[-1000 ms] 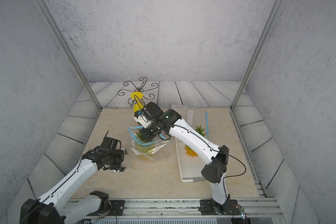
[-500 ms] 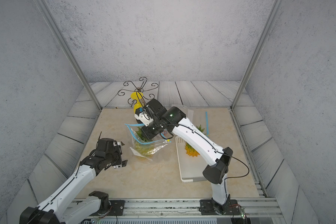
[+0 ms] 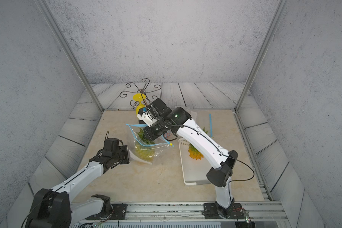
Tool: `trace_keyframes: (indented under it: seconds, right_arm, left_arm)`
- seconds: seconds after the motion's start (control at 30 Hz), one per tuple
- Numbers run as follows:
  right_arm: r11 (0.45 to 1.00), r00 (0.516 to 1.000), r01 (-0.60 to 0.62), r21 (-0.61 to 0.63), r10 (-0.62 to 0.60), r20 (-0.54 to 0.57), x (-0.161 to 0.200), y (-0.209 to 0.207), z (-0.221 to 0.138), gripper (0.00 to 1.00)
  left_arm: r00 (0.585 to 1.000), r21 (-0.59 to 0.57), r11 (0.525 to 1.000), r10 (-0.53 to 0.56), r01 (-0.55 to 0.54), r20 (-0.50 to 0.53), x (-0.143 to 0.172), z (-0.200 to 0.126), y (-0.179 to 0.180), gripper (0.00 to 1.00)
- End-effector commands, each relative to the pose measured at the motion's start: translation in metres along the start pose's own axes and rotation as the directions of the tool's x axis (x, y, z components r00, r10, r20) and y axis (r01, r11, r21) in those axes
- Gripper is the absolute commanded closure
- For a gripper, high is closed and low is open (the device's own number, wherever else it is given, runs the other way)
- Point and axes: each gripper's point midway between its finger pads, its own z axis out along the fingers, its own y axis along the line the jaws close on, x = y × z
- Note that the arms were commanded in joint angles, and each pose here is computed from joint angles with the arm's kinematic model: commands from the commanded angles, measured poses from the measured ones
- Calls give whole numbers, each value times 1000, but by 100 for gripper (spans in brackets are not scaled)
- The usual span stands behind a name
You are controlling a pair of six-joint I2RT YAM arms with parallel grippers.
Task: Open the zip-top bag and take out the pineapple
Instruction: Pick up the pineapple from the zipper food storage bag.
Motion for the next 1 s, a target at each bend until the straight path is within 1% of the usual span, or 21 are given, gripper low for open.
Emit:
trace_keyframes:
  seconds: [0.0,0.13,0.33,0.5,0.67,0.83,0.97]
  right_arm:
    - [996,985,50,-79,-36,169,-31,30,-52,100]
    - [995,980,56,-80,-39,193,-36,35,-67,100]
    - [997,967,63,-44,-50,249,-42,34,-88,100]
    - [998,943,65,20,-68,325,-54,22,-109,100]
    - [996,908,60,61,-80,412,-72,13,-138,100]
    - [997,877,37,63,-63,477,-82,7,-159,100]
    - [997,853,15,72,-51,520,-88,0,-173,100]
  left_arm:
    - [998,-14,998,67,-68,-18,5,2,-10,100]
    - [997,-119,990,74,-72,18,-8,11,12,100]
    - [985,-271,953,161,-137,67,-24,13,29,100]
    - [972,-341,925,213,-167,100,-34,8,40,100]
    - [935,-461,856,328,-234,135,-50,-9,53,100]
    - [899,-518,805,414,-288,144,-59,-16,49,100]
    - [866,-568,762,473,-309,163,-67,-26,46,100]
